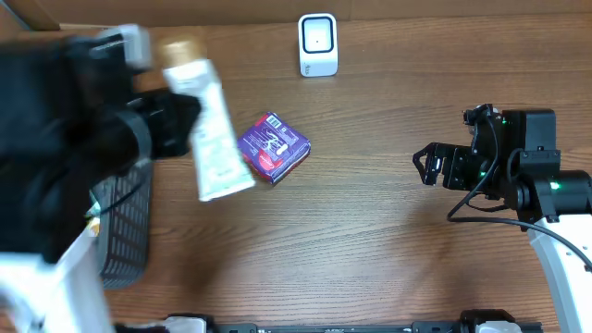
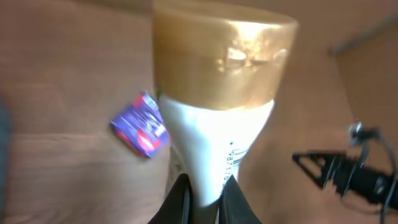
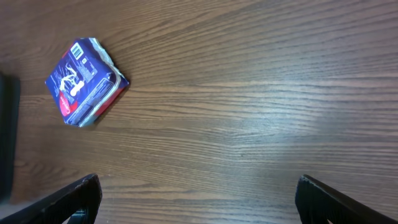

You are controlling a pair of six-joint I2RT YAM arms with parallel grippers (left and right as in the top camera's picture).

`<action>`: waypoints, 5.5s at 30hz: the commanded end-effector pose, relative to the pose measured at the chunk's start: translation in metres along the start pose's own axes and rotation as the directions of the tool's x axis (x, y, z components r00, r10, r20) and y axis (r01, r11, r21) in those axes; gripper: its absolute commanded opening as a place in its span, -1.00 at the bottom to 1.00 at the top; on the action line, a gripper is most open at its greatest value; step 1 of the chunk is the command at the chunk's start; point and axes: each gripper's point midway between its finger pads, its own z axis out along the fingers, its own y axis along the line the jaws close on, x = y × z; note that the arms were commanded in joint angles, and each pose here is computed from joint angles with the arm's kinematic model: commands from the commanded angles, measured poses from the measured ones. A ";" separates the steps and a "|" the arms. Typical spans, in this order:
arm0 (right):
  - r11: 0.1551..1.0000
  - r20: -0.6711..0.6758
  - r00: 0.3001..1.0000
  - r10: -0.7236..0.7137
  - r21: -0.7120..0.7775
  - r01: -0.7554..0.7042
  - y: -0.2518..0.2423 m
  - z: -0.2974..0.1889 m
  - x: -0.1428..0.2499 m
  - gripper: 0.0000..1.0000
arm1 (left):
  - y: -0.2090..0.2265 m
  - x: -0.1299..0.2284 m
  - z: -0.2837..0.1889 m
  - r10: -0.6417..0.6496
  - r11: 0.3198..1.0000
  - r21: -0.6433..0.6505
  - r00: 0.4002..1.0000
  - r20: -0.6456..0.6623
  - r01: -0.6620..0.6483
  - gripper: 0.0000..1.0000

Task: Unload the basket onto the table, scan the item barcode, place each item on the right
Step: 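Carry the white gold-capped tube out and drop it beside the box, then reach into the basket and grasp the green juice box with left gripper, then carry the green juice box out and place it right of the tube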

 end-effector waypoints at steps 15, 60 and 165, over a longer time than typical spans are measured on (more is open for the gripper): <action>1.000 0.013 1.000 -0.012 -0.010 0.012 0.006 -0.007 -0.006 1.00 | 0.001 0.140 0.253 -0.058 0.990 -0.139 0.900 -0.433 -0.002 -0.91; 1.000 -0.001 1.000 -0.006 -0.004 0.006 0.005 -0.006 -0.003 1.00 | 0.145 0.024 -0.021 -0.196 0.773 -0.559 0.951 0.240 0.300 0.80; 1.000 -0.008 1.000 -0.004 -0.003 0.004 0.005 -0.006 -0.001 1.00 | 0.177 -0.046 -0.009 -0.278 0.917 -0.261 0.953 0.122 0.301 -0.92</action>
